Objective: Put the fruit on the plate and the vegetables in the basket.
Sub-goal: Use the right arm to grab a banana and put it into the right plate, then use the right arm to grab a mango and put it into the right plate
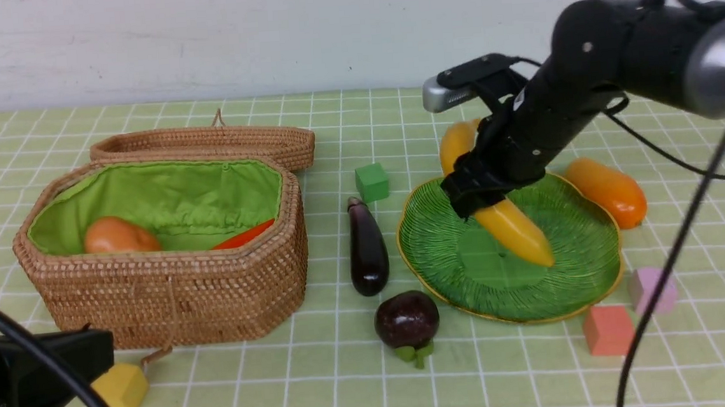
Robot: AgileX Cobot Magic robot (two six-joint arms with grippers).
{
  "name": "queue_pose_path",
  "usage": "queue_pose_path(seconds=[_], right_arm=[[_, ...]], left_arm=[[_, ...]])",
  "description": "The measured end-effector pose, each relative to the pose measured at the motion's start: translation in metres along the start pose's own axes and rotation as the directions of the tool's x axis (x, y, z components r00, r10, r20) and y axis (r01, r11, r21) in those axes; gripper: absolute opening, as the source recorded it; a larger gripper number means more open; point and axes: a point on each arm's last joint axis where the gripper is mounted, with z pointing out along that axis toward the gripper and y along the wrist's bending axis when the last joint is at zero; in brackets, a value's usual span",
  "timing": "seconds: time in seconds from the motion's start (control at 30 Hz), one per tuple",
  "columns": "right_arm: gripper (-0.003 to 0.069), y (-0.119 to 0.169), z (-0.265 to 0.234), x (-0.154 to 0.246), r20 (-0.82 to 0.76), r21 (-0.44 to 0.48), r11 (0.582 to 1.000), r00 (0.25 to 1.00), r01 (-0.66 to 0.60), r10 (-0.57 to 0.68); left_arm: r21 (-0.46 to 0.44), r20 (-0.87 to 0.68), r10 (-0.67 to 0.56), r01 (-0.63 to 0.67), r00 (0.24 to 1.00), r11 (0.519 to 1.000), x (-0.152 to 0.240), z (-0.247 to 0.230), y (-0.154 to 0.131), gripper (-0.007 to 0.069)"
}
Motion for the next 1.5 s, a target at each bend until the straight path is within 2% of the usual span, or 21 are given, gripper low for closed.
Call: queue_pose_path(seconds=[0.13,0.2,0.23,0.27,0.4,0.53,0.63,0.7,0.73,0.77,0.87,0.9,0.93,1.07,1.27,1.5], right_arm=[[0.0342,-0.004,0.008,0.001,-0.044,0.006,1.000,0.999,-0.025,0.026],[0.0410,-0.004,0.007,0.001,-0.043,0.006,1.000,0.999,-0.029,0.029],[0.0419,-0.004,0.007,0.001,-0.043,0.006,1.000,0.999,-0.029,0.029],[0.0481,-0.004,0.005,0.001,-0.040,0.011,1.000,0.999,-0.025,0.026],[0.0555,-0.004,-0.007,-0.001,-0.022,0.039,0.999,1.000,-0.021,0.022],[0.0556,-0.010,-0.035,-0.002,-0.010,0.115,0.993,0.999,-0.033,0.034],[0.0534,-0.041,-0.063,0.001,-0.031,0.221,0.971,0.994,-0.091,0.100],[0.0529,-0.055,-0.067,0.003,-0.040,0.244,0.962,0.990,-0.119,0.133],[0.0526,-0.081,-0.071,0.008,-0.042,0.269,0.946,0.979,-0.182,0.200],[0.0526,-0.084,-0.069,0.008,-0.045,0.268,0.945,0.977,-0.190,0.209],[0.0536,-0.130,-0.055,0.013,-0.014,0.271,0.915,0.949,-0.299,0.314],[0.0538,-0.133,-0.054,0.013,-0.011,0.272,0.913,0.947,-0.305,0.320],[0.0557,-0.149,-0.042,0.014,0.009,0.271,0.905,0.941,-0.329,0.339],[0.0598,-0.172,-0.021,0.019,0.006,0.277,0.893,0.930,-0.355,0.368],[0.0606,-0.179,-0.001,0.025,-0.027,0.273,0.900,0.932,-0.341,0.361],[0.0606,-0.184,0.006,0.018,0.059,0.257,0.899,0.934,-0.355,0.352]], left_arm=[[0.000,0.000,0.000,0.000,1.000,1.000,0.000,0.000,0.000,0.0019],[0.000,0.000,0.000,0.000,1.000,1.000,0.000,0.000,0.000,0.0020],[0.000,0.000,0.000,0.000,1.000,1.000,0.000,0.000,0.000,0.0020],[0.000,0.000,0.000,0.000,1.000,1.000,0.000,0.000,0.000,0.0020],[0.000,0.000,-0.001,0.001,1.000,1.000,0.000,0.000,0.000,0.0020],[0.000,0.000,-0.001,0.001,1.000,1.000,0.000,0.000,0.000,0.0020],[0.001,0.000,-0.002,0.002,1.000,1.000,0.000,0.000,0.000,0.0021],[0.001,0.000,-0.002,0.002,1.000,1.000,0.000,0.000,0.000,0.0022],[0.001,0.000,-0.002,0.002,1.000,1.000,0.000,0.000,0.000,0.0022],[0.001,0.001,-0.002,0.002,1.000,1.000,0.000,0.000,0.000,0.0022],[-0.001,0.018,-0.002,0.002,1.000,1.000,-0.002,0.000,0.000,0.0022],[-0.001,0.018,-0.002,0.002,1.000,1.000,-0.002,0.000,0.000,0.0022],[-0.003,0.026,-0.002,0.002,1.000,1.000,-0.002,0.000,0.000,0.0022],[-0.004,0.026,0.001,-0.001,1.000,1.000,-0.002,0.000,0.000,0.0023],[-0.010,0.026,0.009,-0.009,1.000,1.000,-0.002,0.000,0.001,0.0023],[-0.013,0.028,0.017,-0.017,0.999,1.000,-0.003,0.000,0.001,0.0023]])
